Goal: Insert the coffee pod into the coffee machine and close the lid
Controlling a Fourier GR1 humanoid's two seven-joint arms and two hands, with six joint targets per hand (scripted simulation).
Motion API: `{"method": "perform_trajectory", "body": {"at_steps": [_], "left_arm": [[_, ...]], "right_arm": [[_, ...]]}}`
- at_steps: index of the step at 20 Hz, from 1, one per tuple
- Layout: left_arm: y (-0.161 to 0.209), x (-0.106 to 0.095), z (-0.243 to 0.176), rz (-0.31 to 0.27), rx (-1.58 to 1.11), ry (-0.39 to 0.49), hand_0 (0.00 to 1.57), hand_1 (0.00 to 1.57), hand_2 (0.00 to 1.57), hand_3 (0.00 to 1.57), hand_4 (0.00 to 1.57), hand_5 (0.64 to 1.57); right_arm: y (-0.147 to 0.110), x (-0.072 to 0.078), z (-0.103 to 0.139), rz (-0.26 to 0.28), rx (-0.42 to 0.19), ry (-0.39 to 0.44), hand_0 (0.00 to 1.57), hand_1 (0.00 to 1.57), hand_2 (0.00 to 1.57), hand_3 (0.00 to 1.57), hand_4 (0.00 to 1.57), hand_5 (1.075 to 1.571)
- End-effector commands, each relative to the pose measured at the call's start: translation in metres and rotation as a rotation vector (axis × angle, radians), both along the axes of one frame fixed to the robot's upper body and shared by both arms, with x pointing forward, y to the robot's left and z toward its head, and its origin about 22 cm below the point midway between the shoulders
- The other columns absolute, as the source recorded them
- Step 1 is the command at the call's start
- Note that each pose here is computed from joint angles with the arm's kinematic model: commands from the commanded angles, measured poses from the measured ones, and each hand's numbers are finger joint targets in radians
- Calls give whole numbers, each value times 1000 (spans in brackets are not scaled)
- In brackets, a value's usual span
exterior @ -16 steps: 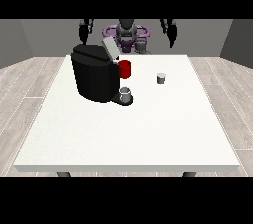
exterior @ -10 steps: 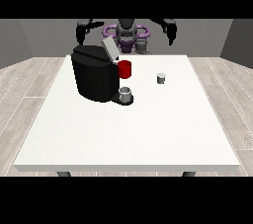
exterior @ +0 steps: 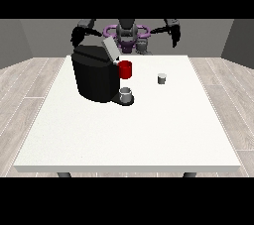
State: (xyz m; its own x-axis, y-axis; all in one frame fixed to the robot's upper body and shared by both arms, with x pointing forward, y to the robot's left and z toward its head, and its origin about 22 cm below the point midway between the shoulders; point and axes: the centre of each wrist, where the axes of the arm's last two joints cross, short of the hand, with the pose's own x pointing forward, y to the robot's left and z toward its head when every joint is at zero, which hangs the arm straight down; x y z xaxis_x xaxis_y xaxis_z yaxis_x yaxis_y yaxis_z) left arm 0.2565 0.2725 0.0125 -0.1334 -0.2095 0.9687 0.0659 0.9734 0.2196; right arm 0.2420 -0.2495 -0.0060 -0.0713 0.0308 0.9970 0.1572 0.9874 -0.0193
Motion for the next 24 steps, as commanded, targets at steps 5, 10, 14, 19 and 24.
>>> {"method": "perform_trajectory", "body": {"at_steps": [5, 10, 14, 19, 24], "left_arm": [[27, 47, 31, -7, 82, 72, 0, 0, 0, 0, 0, 1571], [40, 57, 8, 36, 155, 131, 0, 0, 0, 0, 0, 1571], [75, 77, 22, 109, 147, 151, 0, 0, 0, 0, 0, 1571], [50, 85, -1, 96, 192, 248, 0, 0, 0, 0, 0, 1571], [48, 84, -14, 69, 288, 258, 0, 0, 0, 0, 0, 1571]], "right_arm": [[18, 16, 8, 36, 22, -67, 0, 0, 0, 0, 168, 1571], [19, 17, 26, 90, -3, -63, 0, 0, 0, 0, 233, 1571], [44, 25, 46, 111, 12, -119, 0, 0, 0, 0, 259, 1571], [37, 29, 35, 67, 11, -49, 0, 0, 0, 0, 358, 1571], [39, 24, 13, 89, -13, -7, 0, 0, 0, 0, 371, 1571]]}}
